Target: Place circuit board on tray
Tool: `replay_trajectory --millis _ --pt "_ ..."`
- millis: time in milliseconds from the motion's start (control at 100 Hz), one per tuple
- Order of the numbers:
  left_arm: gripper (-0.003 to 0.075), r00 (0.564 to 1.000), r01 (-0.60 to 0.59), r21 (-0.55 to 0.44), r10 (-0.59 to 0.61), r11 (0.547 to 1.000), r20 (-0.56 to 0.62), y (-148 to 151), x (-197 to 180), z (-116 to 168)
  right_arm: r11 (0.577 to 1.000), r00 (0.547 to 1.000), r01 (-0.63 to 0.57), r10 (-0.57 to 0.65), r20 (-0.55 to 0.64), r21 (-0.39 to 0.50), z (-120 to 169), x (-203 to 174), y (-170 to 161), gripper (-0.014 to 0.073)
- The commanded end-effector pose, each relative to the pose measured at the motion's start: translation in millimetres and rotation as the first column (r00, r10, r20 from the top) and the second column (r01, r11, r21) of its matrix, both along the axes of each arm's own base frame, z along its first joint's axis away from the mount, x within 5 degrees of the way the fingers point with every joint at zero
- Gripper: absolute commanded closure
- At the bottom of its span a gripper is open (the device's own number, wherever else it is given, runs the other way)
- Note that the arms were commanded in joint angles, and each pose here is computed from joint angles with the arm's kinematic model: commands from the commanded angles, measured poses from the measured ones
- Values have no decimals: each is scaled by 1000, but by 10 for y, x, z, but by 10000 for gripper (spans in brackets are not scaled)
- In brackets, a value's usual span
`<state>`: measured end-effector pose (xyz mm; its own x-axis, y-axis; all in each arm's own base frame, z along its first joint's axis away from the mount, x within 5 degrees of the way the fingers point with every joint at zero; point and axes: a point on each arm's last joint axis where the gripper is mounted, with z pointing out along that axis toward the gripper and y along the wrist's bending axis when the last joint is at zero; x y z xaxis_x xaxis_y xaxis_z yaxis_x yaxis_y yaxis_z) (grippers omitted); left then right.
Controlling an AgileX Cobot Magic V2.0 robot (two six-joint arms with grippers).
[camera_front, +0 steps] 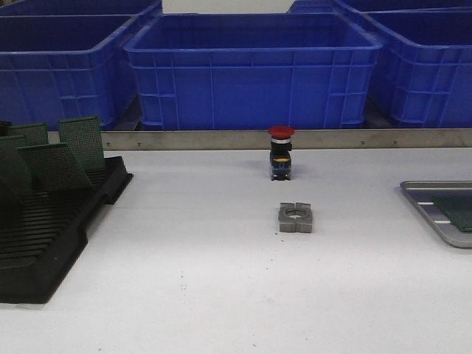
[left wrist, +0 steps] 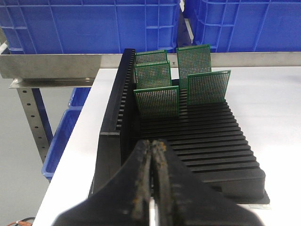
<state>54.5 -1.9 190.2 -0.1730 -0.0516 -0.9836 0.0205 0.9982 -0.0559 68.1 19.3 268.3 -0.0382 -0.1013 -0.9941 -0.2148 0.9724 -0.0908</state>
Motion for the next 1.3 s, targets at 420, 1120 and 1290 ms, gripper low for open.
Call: replay_trajectory --millis 420,1120,1290 --pt "737 997 4 -8 -4 1000 75 -2 -3 -16 969 947 245 -249 205 45 32 20 -224 654" --pt "737 997 4 -8 -4 1000 73 -2 -3 -18 935 936 347 -350 37 76 -725 -133 -275 654" --pt "737 997 4 -8 -4 1000 73 -2 -3 -18 935 936 345 -349 37 80 -722 -133 -273 654"
